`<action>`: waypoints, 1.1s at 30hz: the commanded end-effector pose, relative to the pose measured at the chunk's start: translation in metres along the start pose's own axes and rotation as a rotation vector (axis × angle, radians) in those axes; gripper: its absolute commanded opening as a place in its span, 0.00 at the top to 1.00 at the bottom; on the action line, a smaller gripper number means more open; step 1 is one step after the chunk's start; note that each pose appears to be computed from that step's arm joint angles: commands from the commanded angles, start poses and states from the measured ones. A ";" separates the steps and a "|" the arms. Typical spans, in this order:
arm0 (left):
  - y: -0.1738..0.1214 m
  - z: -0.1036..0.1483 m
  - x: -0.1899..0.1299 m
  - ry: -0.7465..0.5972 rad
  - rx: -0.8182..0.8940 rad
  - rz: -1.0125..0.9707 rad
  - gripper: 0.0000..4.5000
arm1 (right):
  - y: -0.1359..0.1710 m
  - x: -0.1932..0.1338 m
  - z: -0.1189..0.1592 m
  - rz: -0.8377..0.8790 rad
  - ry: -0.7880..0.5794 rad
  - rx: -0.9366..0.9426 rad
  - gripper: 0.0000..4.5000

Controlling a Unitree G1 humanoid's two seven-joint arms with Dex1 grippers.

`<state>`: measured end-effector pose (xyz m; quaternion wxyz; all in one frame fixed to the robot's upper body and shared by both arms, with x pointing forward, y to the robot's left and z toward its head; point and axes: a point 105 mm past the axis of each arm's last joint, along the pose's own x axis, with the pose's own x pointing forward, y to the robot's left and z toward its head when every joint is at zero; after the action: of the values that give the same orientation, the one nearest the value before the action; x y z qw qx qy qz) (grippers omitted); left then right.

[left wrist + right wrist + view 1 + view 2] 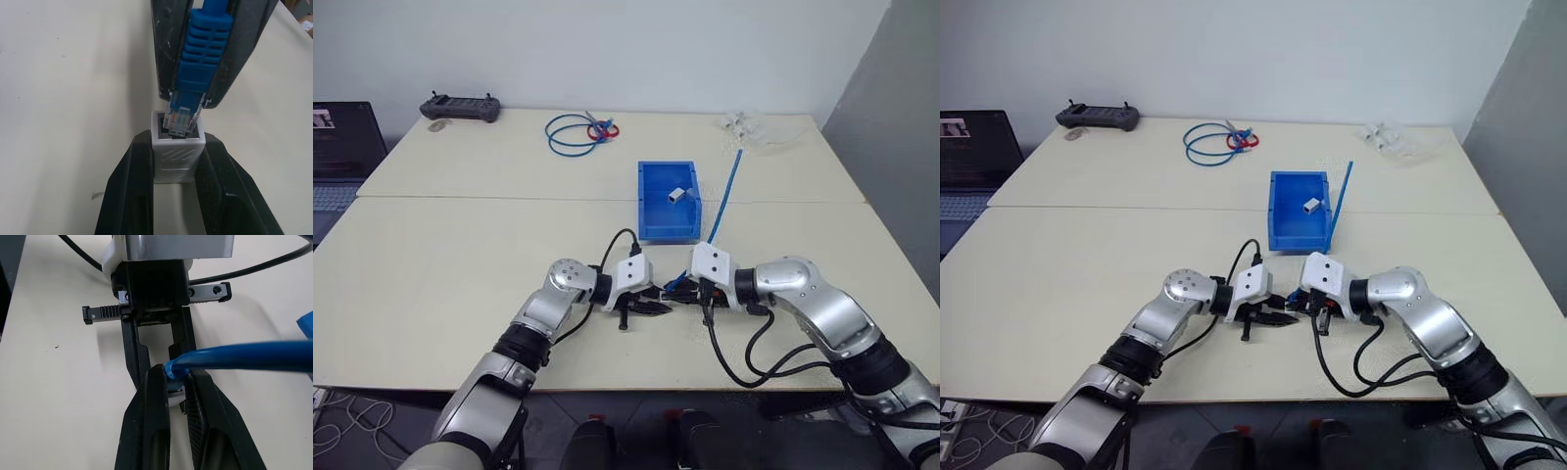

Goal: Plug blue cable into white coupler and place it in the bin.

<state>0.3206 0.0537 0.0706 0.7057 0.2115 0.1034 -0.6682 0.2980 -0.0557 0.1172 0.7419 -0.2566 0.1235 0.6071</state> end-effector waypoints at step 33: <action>-0.002 0.036 -0.090 -0.114 -0.130 0.260 0.22 | -0.057 -0.040 0.050 -0.237 -0.322 0.433 0.96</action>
<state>0.3078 0.1212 0.1092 0.7843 0.1474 0.1238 -0.5898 0.3310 -0.0755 0.1399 0.8399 -0.0539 0.1582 0.5164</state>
